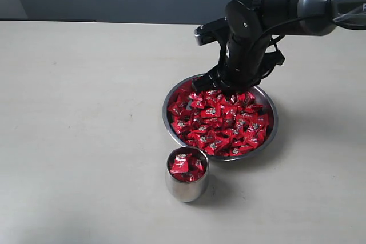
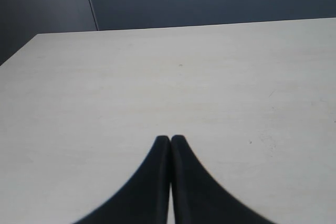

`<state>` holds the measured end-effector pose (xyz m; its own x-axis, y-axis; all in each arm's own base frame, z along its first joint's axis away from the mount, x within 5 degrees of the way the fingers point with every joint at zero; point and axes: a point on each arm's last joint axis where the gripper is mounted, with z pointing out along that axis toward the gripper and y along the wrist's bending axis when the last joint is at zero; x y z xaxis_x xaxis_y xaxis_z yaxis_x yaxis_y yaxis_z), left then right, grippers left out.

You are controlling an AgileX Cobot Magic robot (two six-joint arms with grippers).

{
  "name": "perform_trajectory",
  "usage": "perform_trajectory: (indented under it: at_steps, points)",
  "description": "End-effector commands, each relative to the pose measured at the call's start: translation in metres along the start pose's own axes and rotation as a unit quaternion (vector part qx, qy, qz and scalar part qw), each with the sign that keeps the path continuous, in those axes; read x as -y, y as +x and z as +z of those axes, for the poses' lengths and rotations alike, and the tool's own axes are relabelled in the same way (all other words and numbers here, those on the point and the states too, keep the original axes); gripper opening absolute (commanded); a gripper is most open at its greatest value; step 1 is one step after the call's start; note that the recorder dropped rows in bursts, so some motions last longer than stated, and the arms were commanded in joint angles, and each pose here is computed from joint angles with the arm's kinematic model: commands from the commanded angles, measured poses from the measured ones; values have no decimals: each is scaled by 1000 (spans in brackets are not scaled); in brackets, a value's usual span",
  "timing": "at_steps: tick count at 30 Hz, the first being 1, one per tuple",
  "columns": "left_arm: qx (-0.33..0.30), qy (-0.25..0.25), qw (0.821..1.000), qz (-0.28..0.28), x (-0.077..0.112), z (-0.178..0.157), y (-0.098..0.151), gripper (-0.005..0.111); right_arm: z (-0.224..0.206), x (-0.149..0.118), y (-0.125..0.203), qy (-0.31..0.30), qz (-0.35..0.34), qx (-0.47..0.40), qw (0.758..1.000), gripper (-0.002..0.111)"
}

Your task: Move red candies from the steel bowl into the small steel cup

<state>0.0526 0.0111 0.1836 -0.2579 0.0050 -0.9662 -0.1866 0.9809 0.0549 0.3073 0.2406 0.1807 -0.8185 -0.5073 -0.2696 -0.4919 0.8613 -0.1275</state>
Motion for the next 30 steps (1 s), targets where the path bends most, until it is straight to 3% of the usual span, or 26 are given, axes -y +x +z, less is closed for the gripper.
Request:
perform_trajectory:
  at_steps: [1, 5, 13, 22, 30]
  points:
    - [4, 3, 1000, 1, 0, 0, 1, 0, 6, 3, 6, 14, 3, -47, 999, 29]
    - [4, 3, 1000, 1, 0, 0, 1, 0, 18, 5, 12, 25, 2, -83, 996, 29]
    - [4, 3, 1000, 1, 0, 0, 1, 0, 21, 15, 9, 21, 20, -78, 997, 29]
    - [4, 3, 1000, 1, 0, 0, 1, 0, 20, 0, 10, -55, 8, -83, 995, 29]
    - [4, 3, 1000, 1, 0, 0, 1, 0, 20, -2, 6, -67, 14, -62, 996, 29]
